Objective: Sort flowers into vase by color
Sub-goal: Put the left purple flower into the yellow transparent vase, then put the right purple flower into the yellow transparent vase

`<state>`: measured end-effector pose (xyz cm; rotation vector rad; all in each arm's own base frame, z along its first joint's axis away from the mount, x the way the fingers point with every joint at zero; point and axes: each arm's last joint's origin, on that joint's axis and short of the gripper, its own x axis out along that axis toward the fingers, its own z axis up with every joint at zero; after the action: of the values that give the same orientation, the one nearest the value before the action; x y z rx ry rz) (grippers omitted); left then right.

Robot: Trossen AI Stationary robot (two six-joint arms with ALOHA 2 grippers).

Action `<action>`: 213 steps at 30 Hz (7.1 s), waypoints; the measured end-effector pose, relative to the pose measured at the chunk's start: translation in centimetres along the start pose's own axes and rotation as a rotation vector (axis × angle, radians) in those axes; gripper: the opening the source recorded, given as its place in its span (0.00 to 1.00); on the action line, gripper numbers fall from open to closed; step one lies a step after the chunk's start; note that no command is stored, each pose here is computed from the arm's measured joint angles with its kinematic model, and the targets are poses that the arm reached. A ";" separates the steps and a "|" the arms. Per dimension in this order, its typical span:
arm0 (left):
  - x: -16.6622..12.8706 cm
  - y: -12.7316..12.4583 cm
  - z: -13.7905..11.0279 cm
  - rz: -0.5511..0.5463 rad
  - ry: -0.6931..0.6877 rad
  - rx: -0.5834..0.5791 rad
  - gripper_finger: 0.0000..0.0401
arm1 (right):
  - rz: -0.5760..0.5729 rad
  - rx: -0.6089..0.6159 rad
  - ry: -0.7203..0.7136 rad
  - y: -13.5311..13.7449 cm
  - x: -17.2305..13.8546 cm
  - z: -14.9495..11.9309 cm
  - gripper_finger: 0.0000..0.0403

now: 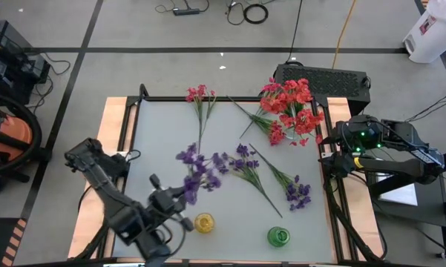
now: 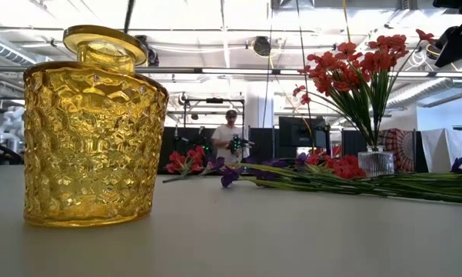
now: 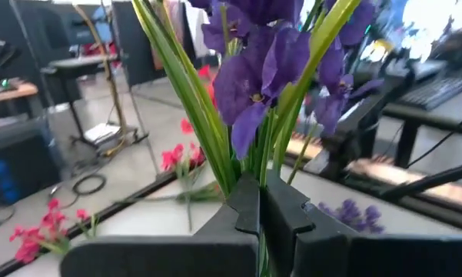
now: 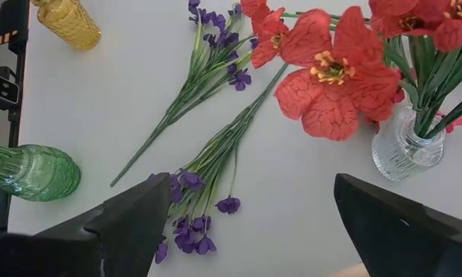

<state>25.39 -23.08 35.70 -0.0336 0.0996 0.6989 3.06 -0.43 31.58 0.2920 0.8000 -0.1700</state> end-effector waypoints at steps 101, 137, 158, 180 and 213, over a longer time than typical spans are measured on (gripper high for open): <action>-2.6 -5.9 -6.8 -0.130 0.061 -0.127 0.41 | 0.000 0.000 0.000 0.0 0.0 0.0 0.89; 5.9 -0.7 -0.1 0.134 -0.011 -0.060 0.42 | 0.000 0.000 0.000 0.0 0.0 0.0 0.89; 14.0 2.5 0.4 0.109 0.273 0.136 0.42 | -0.001 -0.026 0.000 0.0 0.0 0.0 0.89; 14.6 3.2 0.0 0.111 0.328 0.179 0.42 | 0.015 -0.035 -0.122 0.2 -0.1 1.2 0.89; 14.6 3.2 0.0 0.112 0.327 0.173 0.42 | 0.220 0.255 0.029 0.7 0.0 0.2 0.89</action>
<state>34.44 -11.30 34.24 0.0235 0.4782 0.7902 3.36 0.12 31.89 0.6213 0.7695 -0.0608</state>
